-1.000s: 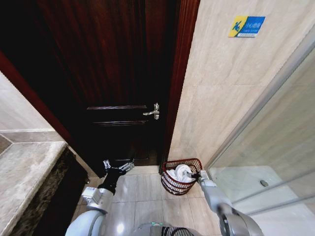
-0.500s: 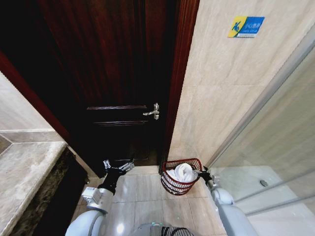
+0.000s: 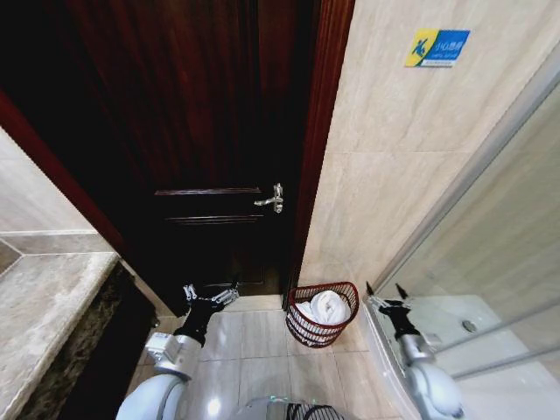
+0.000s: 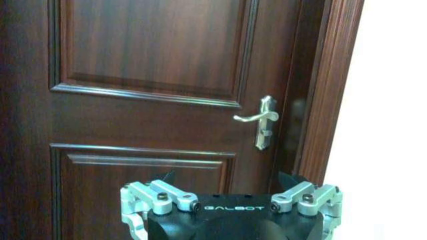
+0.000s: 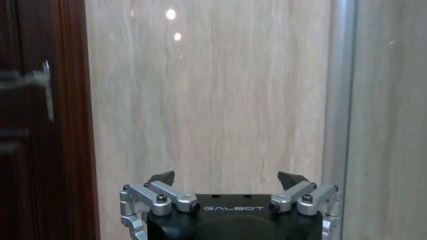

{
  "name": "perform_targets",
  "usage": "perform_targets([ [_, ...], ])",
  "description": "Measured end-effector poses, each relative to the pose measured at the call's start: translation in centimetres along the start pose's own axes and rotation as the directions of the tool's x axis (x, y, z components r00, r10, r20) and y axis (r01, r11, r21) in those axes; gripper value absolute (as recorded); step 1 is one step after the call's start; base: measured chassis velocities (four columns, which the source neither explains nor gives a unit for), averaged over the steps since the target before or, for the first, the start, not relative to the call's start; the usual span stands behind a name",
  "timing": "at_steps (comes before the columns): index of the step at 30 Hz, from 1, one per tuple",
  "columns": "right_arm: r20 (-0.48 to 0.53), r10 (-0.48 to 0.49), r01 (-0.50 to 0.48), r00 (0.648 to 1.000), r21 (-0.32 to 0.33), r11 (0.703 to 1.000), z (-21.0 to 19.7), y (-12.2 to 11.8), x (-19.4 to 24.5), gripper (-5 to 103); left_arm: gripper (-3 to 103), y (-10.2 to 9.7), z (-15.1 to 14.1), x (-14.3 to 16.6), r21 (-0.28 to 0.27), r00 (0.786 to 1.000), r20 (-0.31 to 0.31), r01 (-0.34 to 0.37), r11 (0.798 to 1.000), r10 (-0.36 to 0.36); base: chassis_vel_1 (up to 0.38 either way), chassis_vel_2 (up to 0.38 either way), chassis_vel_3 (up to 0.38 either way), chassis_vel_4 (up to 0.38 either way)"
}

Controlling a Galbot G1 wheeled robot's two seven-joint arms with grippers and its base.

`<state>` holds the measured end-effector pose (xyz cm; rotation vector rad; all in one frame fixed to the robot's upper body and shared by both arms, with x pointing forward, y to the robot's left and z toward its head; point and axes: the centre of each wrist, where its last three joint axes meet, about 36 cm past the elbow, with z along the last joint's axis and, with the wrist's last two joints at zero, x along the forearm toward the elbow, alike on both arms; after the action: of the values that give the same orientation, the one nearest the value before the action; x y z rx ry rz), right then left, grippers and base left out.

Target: Discard the used towel into the hamper.

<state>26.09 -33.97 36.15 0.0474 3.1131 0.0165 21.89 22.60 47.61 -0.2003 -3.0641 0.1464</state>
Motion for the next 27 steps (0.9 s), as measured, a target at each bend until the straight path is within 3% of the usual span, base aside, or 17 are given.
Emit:
perform_targets([
  [14, 0.136, 0.044, -0.036, 0.990, -0.065, 0.997, -6.5, 4.8, 4.8, 100, 100, 0.0, 0.0, 0.0, 0.000, 1.000, 0.000, 0.000, 1.000, 0.000, 0.000, 0.000, 0.000, 0.000],
  [27, 0.208, 0.062, -0.050, 0.976, -0.059, 0.997, -9.4, 5.7, 5.4, 100, 100, 0.0, 0.0, 0.0, 0.000, 1.000, 0.000, 0.000, 1.000, 0.000, 0.000, 0.000, 0.000, 0.000],
])
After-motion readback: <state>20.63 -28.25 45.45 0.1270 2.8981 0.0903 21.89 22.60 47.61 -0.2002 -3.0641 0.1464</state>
